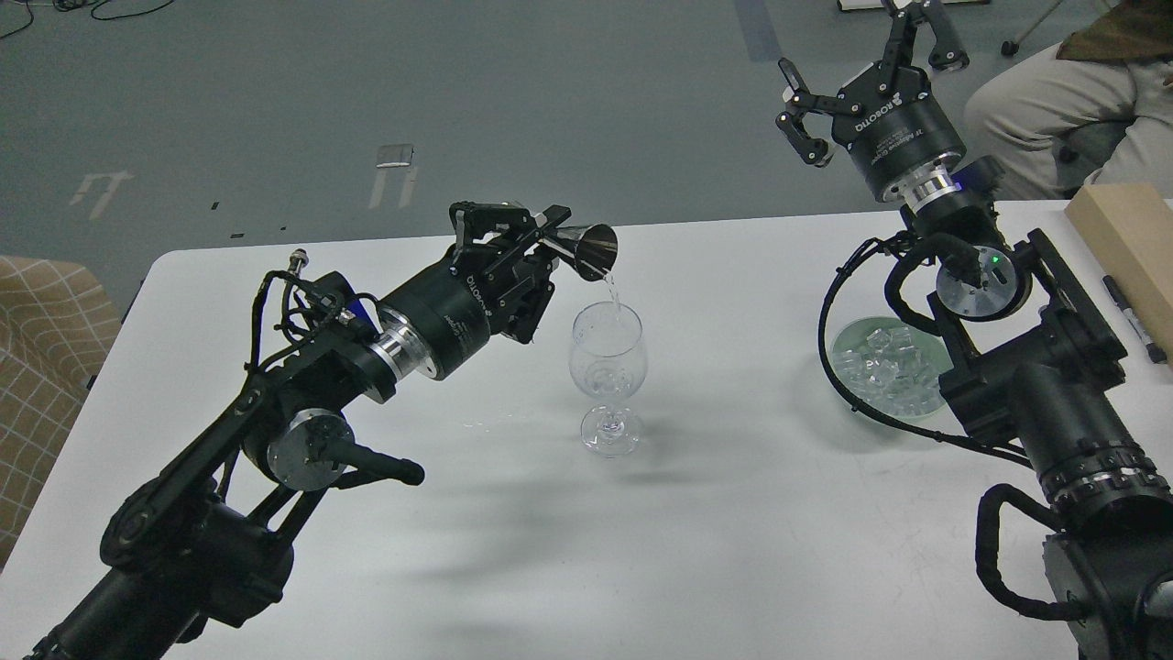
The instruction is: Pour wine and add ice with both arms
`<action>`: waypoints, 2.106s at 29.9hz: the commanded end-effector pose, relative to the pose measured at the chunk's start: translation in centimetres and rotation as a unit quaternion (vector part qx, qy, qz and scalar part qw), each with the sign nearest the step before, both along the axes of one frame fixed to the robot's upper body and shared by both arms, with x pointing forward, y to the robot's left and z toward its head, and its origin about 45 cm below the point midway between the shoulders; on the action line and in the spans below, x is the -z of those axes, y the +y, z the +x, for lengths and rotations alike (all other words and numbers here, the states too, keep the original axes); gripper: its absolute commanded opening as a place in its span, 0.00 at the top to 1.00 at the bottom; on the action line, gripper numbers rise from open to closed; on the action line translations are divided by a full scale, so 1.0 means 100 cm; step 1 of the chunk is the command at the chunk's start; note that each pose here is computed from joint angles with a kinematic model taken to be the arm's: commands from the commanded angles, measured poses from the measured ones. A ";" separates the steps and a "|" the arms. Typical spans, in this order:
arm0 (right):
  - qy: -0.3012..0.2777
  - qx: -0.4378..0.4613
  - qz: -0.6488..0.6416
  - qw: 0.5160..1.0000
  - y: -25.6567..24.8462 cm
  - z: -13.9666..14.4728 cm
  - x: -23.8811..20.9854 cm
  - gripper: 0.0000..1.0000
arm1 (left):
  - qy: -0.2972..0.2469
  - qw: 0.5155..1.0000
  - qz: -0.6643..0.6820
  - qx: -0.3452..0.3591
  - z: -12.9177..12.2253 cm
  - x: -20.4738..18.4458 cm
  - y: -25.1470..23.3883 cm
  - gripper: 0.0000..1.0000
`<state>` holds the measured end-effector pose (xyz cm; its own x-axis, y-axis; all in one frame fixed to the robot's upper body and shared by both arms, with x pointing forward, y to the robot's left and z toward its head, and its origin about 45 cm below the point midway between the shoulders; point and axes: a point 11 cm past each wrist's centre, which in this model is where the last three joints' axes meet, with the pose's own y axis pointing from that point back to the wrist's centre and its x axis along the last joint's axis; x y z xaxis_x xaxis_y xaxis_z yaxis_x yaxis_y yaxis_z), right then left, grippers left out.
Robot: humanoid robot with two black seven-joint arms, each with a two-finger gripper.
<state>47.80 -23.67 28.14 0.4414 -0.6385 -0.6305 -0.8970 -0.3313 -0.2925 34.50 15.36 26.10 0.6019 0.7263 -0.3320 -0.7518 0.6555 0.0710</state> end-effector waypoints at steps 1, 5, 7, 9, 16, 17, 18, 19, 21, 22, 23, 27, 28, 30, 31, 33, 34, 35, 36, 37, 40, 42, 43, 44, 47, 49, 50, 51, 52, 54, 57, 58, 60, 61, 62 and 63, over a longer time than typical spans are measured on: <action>0.001 0.000 0.000 1.000 0.000 0.000 0.001 0.00 | -0.006 1.000 0.009 -0.002 0.000 0.000 0.001 0.92; 0.001 0.000 0.000 1.000 0.000 0.000 0.001 0.00 | -0.008 1.000 0.010 -0.003 0.001 -0.001 0.001 0.92; 0.001 0.000 0.000 1.000 0.000 0.000 0.001 0.00 | -0.010 1.000 0.012 -0.002 0.001 0.000 0.001 0.92; 0.001 0.000 0.000 1.000 0.000 0.000 0.001 0.00 | -0.015 1.000 0.018 -0.004 0.001 -0.001 0.002 0.92; 0.001 0.000 0.000 1.000 0.000 0.000 0.001 0.00 | -0.025 0.999 0.024 -0.005 0.002 -0.002 0.001 0.92; 0.001 0.000 0.000 1.000 0.000 0.000 0.001 0.00 | -0.025 0.999 0.025 -0.005 0.002 -0.002 0.001 0.92; 0.001 0.000 0.000 1.000 0.000 0.000 0.000 0.00 | -0.026 0.999 0.025 -0.005 0.002 -0.002 0.001 0.92; 0.000 0.000 0.000 1.000 0.000 0.000 0.000 0.00 | -0.030 0.999 0.029 -0.005 0.001 -0.002 0.000 0.92; 0.000 0.000 0.000 1.000 0.000 0.000 0.000 0.00 | -0.037 0.999 0.036 -0.005 0.001 -0.003 0.000 0.92; 0.000 0.000 0.000 1.000 0.000 0.000 0.000 0.00 | -0.039 0.999 0.038 -0.005 0.001 -0.003 0.000 0.92; 0.000 0.000 0.000 1.000 0.000 0.000 0.000 0.00 | -0.042 0.998 0.039 -0.004 0.000 -0.005 -0.001 0.92; 0.001 0.000 0.000 1.000 0.000 0.000 0.000 0.00 | -0.052 0.998 0.043 -0.002 -0.001 -0.008 -0.002 0.92; 0.000 0.000 0.000 1.000 0.000 0.000 0.000 0.00 | -0.056 0.997 0.047 -0.003 -0.001 -0.009 -0.002 0.92; 0.000 0.000 0.000 1.000 0.000 0.000 0.000 0.00 | -0.069 0.996 0.056 -0.004 -0.001 -0.010 -0.002 0.92; 0.000 0.000 0.000 1.000 0.000 0.000 0.000 0.00 | -0.069 0.996 0.056 -0.004 -0.001 -0.010 -0.002 0.92; 0.000 0.000 0.000 1.000 0.000 0.000 0.000 0.00 | -0.073 0.996 0.055 -0.002 -0.002 -0.013 -0.003 0.92; 0.001 0.000 0.000 1.000 0.000 0.000 0.001 0.00 | -0.074 0.996 0.055 -0.002 -0.003 -0.014 -0.003 0.92; 0.001 0.000 0.000 1.000 0.000 0.000 0.001 0.00 | -0.077 0.995 0.058 -0.002 -0.003 -0.014 -0.003 0.92; 0.001 0.000 0.000 1.000 0.000 0.000 0.001 0.00 | -0.083 0.994 0.065 -0.002 -0.003 -0.014 -0.003 0.92; 0.001 0.000 0.000 1.000 0.000 0.000 0.001 0.00 | -0.083 0.994 0.065 -0.002 -0.003 -0.014 -0.003 0.92; 0.000 0.000 0.001 1.000 0.000 0.000 0.000 0.00 | -0.093 0.993 0.070 -0.004 -0.003 -0.016 -0.003 0.92; 0.000 0.000 0.001 1.000 0.000 0.000 0.000 0.00 | -0.095 0.993 0.071 -0.003 -0.004 -0.016 -0.002 0.92; 0.000 0.000 0.001 1.000 0.000 0.000 0.000 0.00 | -0.096 0.993 0.071 -0.003 -0.003 -0.017 -0.002 0.92; 0.000 0.000 0.001 1.000 0.000 0.000 0.000 0.00 | -0.096 0.993 0.072 -0.004 -0.003 -0.017 -0.002 0.92; 0.000 0.000 0.001 1.000 0.000 0.000 0.000 0.00 | -0.108 0.991 0.083 -0.005 -0.003 -0.017 -0.003 0.92; 0.000 0.000 0.001 1.000 0.000 0.000 0.000 0.00 | -0.115 0.990 0.085 -0.007 -0.003 -0.018 -0.003 0.92; 0.001 0.000 0.001 1.000 0.000 0.000 0.000 0.00 | -0.116 0.990 0.086 -0.006 -0.003 -0.018 -0.002 0.92; 0.001 0.000 0.001 1.000 0.000 0.000 0.000 0.00 | -0.116 0.990 0.084 -0.006 -0.003 -0.019 -0.003 0.92; 0.001 0.000 0.001 1.000 0.000 0.000 0.000 0.00 | -0.116 0.990 0.084 -0.005 -0.004 -0.019 -0.003 0.92; 0.001 0.000 0.001 1.000 0.000 0.000 0.000 0.00 | -0.118 0.989 0.085 -0.006 -0.004 -0.019 -0.003 0.92; 0.000 0.000 0.001 1.000 0.000 0.000 0.000 0.00 | -0.123 0.988 0.090 -0.006 -0.004 -0.019 -0.004 0.92; 0.000 0.000 0.001 1.000 0.000 0.000 0.000 0.00 | -0.126 0.988 0.091 -0.005 -0.004 -0.021 -0.005 0.92; 0.000 0.000 0.000 1.000 0.000 0.000 0.000 0.00 | -0.132 0.987 0.090 -0.001 -0.006 -0.024 -0.007 0.92; 0.001 0.000 0.001 1.000 0.000 0.000 0.000 0.00 | -0.133 0.987 0.088 -0.001 -0.007 -0.025 -0.008 0.92; 0.001 0.000 0.001 1.000 0.000 0.000 0.000 0.00 | -0.133 0.987 0.089 0.000 -0.007 -0.025 -0.008 0.92; 0.001 0.000 0.001 1.000 0.000 0.000 0.000 0.00 | -0.134 0.987 0.090 -0.001 -0.007 -0.025 -0.008 0.92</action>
<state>47.80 -23.69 28.09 0.4400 -0.6378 -0.6321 -0.8977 -0.3304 -0.2916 33.89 14.65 28.47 0.6472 0.7617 -0.0319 -0.7623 0.6471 -0.0129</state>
